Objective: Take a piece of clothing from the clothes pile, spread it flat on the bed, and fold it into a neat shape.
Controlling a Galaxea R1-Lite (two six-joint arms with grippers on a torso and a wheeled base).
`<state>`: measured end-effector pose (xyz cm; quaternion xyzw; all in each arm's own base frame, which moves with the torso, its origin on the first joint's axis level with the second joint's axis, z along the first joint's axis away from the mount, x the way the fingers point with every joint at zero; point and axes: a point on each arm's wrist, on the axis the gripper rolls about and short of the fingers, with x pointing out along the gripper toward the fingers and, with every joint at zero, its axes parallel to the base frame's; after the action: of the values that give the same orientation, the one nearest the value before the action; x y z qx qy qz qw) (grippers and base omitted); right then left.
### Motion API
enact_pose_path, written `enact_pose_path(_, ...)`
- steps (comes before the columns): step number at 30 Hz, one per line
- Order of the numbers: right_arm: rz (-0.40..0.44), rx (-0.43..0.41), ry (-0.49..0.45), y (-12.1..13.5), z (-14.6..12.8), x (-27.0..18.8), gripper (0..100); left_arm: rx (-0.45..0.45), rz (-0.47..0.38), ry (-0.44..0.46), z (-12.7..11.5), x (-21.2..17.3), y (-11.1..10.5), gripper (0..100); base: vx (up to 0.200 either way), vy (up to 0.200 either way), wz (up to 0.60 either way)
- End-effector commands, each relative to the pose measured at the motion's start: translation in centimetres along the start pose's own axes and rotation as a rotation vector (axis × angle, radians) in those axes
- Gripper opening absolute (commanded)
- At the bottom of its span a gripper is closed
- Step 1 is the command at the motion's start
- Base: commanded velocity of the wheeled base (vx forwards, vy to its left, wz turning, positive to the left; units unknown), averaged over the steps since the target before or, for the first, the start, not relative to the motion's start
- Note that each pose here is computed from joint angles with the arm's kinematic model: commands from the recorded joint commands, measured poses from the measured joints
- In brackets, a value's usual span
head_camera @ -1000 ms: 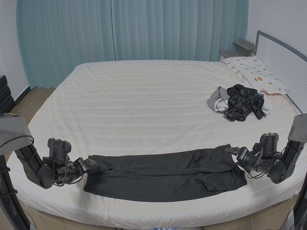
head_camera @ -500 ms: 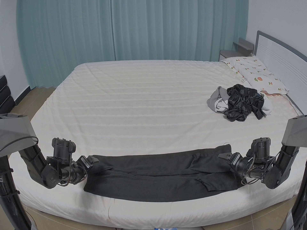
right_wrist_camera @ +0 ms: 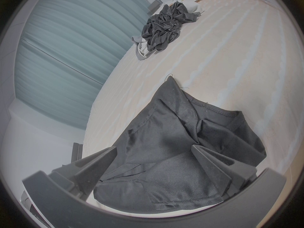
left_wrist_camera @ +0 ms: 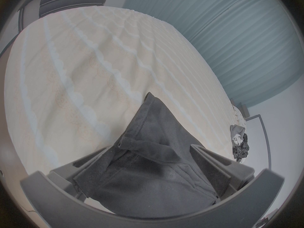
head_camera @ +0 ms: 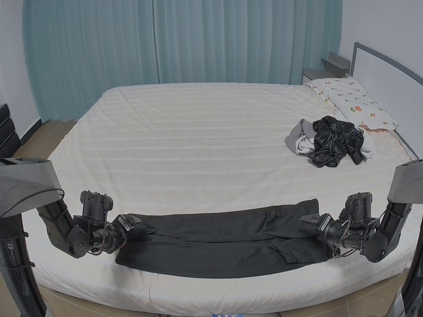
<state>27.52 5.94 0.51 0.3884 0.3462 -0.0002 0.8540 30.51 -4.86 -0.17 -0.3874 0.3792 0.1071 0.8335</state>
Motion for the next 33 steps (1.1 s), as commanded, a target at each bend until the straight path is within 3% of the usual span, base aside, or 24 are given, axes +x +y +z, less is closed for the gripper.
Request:
enact_pose_path(1,-0.010,-0.002,0.009,-0.2,-0.4,-0.1,100,-0.006,0.017,-0.019,0.1,0.3,0.1,0,0.000,0.000,0.00)
enact_pose_path(13,-0.041,0.000,-0.002,-0.2,-0.8,0.1,100,-0.017,0.018,-0.060,0.5,-0.6,-0.1,0,0.000,0.000,0.00)
enact_pose_path(27,-0.040,0.108,0.032,0.8,-1.4,1.2,100,-0.064,-0.039,-0.106,1.3,-1.5,-1.2,0,0.000,0.000,0.00)
enact_pose_path(33,-0.086,0.135,0.025,1.3,-1.5,3.0,100,-0.066,-0.052,-0.117,1.3,-1.5,-1.2,0,0.000,0.000,0.00)
